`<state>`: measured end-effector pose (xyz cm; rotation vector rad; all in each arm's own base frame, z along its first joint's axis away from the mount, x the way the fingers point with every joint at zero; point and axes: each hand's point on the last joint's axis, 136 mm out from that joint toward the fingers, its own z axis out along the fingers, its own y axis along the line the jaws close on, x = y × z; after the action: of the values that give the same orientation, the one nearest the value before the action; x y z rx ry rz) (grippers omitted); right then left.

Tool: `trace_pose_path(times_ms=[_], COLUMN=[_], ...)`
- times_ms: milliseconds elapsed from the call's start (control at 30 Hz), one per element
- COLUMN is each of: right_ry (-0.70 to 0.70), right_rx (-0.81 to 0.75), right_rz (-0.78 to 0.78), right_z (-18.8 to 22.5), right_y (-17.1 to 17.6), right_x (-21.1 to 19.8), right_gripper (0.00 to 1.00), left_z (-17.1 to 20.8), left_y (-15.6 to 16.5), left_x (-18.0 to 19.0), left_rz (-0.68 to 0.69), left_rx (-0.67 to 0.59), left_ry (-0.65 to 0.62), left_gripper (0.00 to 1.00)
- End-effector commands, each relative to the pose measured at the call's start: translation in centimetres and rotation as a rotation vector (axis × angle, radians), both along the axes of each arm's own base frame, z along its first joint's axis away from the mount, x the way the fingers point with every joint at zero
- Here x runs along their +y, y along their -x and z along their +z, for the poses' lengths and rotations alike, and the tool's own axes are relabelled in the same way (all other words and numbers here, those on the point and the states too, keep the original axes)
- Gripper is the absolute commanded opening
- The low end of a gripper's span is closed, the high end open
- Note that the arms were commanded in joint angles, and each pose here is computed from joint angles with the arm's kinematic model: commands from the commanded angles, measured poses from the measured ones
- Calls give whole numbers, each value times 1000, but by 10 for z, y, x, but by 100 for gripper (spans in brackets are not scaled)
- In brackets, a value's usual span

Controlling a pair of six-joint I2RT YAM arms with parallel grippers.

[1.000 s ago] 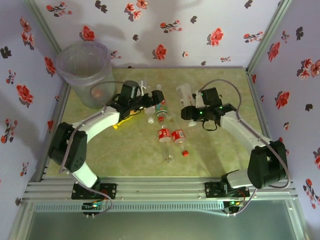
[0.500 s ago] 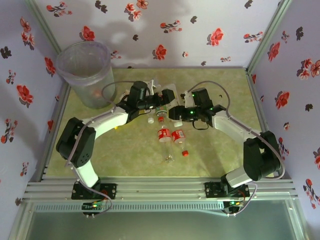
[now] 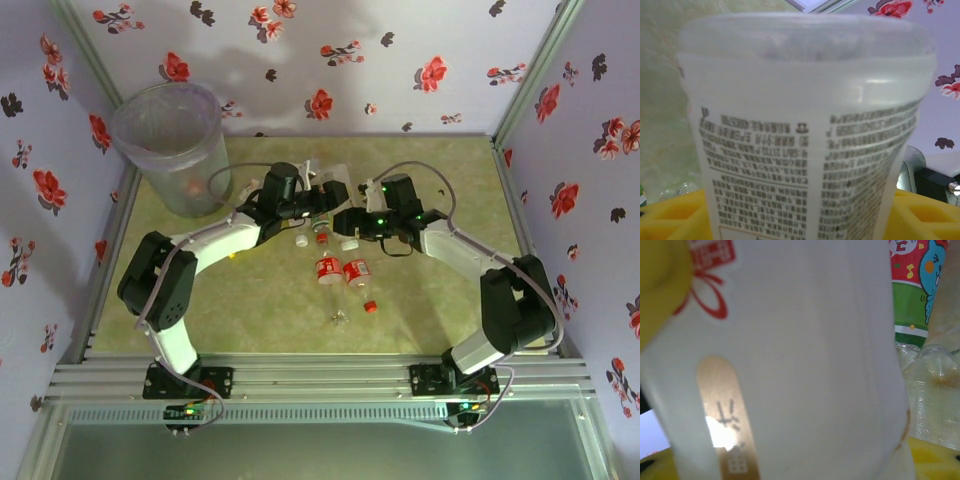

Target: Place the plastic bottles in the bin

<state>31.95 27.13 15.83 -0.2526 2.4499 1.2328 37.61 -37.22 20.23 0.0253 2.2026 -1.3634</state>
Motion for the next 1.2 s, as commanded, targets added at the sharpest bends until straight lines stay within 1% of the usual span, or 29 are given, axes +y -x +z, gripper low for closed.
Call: trace_pose_path(times_ms=[0, 133, 200, 233, 367, 533, 567, 667, 767, 867, 967, 1033, 1167], right_ry=[-47, -22, -5, 1, 26, 36, 44, 87, 108, 168, 212, 256, 307], right_rx=[-32, -42, -48, -51, -53, -76, -80, -80, -93, -81, -59, -40, -6], right_rz=[28, 31, 23, 19, -17, -94, -108, -174, -254, -286, -294, -316, -330], right_z=[15, 16, 18, 19, 24, 34, 35, 31, 28, 18, 8, -2, -15], right_y=[-2, -2, -3, -3, -5, -4, -3, -1, 1, 6, 12, 13, 12], right_x=[10, 6, 1, -2, -21, -58, -65, -90, -112, -125, -132, -139, -145], right_gripper=[56, 76, 83, 85, 92, 95, 96, 96, 96, 96, 96, 96, 95], left_z=[19, 26, 31, 33, 42, 66, 71, 84, 104, 141, 174, 195, 232], left_y=[1, -7, -13, -16, -25, -35, -36, -47, -60, -74, -86, -93, -97], left_x=[-12, -7, -2, 0, 6, 14, 17, 34, 61, 93, 136, 172, 242], left_rz=[-39, -22, -9, -3, 3, -5, -7, 20, 70, 133, 216, 286, 452], left_rx=[-43, -54, -61, -63, -88, -149, -163, -199, -248, -319, -374, -402, -462], left_ry=[31, 41, 47, 48, 20, -44, -62, -175, -256, -296, -345, -373, -468], left_gripper=[65, 60, 56, 56, 56, 56, 56, 56, 56, 56, 56, 56, 55])
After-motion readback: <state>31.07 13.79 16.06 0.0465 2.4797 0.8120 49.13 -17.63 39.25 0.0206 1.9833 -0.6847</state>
